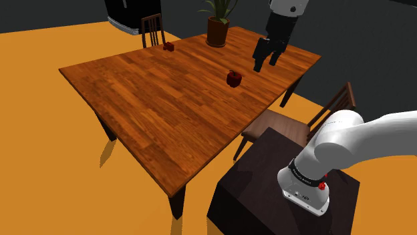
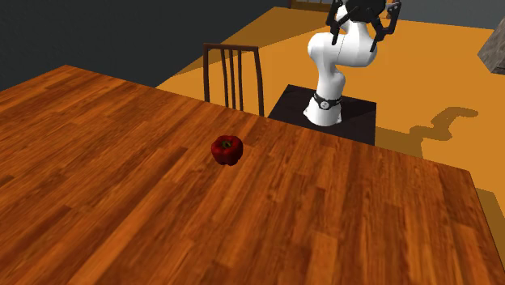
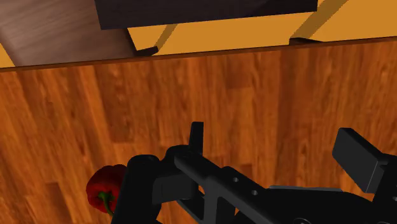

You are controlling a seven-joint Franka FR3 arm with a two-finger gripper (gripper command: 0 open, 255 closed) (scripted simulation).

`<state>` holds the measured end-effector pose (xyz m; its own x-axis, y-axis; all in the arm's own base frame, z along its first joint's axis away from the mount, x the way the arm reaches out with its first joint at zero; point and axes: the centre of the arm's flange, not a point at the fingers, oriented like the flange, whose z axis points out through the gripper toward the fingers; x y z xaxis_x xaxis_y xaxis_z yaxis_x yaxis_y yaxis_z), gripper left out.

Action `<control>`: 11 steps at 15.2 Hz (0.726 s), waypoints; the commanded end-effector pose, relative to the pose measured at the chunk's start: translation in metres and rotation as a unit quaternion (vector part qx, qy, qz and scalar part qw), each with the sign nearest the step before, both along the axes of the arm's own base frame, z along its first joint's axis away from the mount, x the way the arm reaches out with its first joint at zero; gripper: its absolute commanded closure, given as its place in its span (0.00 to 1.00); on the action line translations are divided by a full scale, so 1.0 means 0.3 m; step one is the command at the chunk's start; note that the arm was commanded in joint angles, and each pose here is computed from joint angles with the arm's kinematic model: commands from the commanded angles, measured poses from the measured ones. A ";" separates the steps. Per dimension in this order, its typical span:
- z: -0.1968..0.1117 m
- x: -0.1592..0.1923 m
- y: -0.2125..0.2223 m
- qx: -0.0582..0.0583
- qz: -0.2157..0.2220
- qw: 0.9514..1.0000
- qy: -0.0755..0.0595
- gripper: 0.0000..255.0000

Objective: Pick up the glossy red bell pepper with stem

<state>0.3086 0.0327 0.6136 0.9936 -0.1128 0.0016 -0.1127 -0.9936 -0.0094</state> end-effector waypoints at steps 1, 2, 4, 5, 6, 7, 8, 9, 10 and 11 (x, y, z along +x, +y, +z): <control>0.000 0.000 0.000 0.000 0.000 1.000 0.000 0.00; -0.021 0.036 -0.015 0.001 -0.015 1.000 0.001 0.00; -0.064 0.108 -0.049 0.003 -0.044 0.999 0.003 0.00; -0.086 0.143 -0.067 0.004 -0.058 0.998 0.003 0.00; -0.108 0.177 -0.086 0.005 -0.073 0.997 0.004 0.00; -0.130 0.211 -0.107 0.006 -0.087 0.996 0.005 0.00; -0.151 0.244 -0.128 0.007 -0.102 0.995 0.006 0.00; -0.173 0.276 -0.150 0.008 -0.116 0.993 0.007 0.00; -0.196 0.308 -0.173 0.008 -0.130 0.991 0.008 0.00; -0.218 0.339 -0.196 0.009 -0.145 0.989 0.009 0.00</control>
<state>0.4011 -0.0216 0.5530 0.9312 -0.3641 -0.0187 -0.3644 -0.9310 -0.0218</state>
